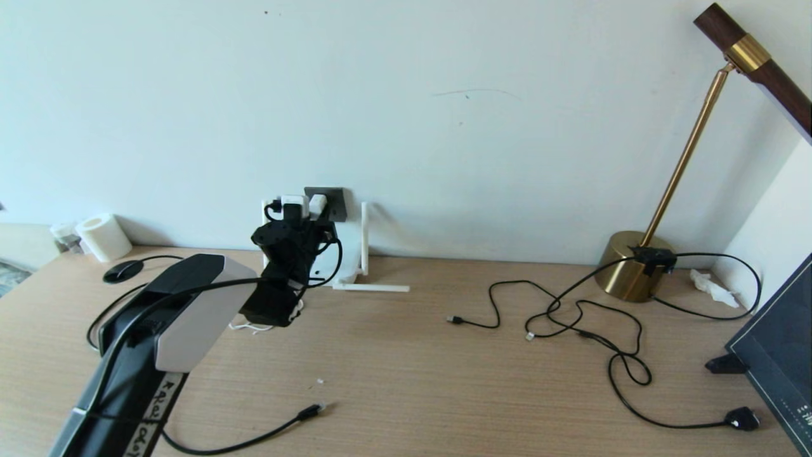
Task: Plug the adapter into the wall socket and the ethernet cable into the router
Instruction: Plug plug into socket
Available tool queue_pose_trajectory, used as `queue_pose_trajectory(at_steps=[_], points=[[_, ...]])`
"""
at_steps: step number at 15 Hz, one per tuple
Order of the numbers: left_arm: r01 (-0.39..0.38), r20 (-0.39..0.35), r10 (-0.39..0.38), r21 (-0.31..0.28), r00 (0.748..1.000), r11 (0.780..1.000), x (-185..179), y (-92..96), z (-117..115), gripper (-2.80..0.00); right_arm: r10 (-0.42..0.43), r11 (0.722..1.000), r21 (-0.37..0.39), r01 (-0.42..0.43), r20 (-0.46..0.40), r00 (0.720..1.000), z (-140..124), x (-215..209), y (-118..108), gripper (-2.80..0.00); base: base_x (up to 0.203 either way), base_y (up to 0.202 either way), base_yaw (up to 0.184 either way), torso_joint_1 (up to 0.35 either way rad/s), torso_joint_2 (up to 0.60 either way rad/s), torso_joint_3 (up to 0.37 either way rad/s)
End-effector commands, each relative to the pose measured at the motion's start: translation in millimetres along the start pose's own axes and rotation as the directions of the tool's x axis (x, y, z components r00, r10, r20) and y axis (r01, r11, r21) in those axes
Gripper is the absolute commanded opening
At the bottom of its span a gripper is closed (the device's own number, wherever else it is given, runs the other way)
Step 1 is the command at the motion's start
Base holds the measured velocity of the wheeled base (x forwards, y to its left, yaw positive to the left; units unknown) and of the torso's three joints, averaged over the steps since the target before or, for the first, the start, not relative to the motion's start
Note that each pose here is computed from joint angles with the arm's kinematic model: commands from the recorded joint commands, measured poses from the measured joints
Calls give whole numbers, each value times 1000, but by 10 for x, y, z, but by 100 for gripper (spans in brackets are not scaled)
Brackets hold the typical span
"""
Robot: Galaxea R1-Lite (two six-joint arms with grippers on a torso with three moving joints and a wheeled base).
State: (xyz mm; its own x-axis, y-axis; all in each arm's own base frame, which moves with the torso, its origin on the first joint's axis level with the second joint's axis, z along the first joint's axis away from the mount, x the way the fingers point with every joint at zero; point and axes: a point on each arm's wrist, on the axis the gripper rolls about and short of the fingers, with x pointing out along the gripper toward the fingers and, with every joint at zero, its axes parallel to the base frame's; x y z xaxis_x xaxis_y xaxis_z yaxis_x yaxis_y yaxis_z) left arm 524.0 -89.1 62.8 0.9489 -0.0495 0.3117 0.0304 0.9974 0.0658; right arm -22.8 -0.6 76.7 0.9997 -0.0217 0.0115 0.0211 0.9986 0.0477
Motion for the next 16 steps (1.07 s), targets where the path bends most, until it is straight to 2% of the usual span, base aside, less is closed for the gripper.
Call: queue_pose_trajectory(at_steps=[1, 16], points=[[6, 13, -6, 0, 1000, 1000, 3, 1, 33, -280, 0, 1000, 0, 0, -1, 1000, 1, 1, 0, -280, 0, 0, 0, 0, 0, 0], [3, -3, -3, 0, 1000, 1000, -4, -31, 17, -280, 0, 1000, 0, 0, -1, 1000, 1, 1, 0, -280, 0, 0, 0, 0, 0, 0]])
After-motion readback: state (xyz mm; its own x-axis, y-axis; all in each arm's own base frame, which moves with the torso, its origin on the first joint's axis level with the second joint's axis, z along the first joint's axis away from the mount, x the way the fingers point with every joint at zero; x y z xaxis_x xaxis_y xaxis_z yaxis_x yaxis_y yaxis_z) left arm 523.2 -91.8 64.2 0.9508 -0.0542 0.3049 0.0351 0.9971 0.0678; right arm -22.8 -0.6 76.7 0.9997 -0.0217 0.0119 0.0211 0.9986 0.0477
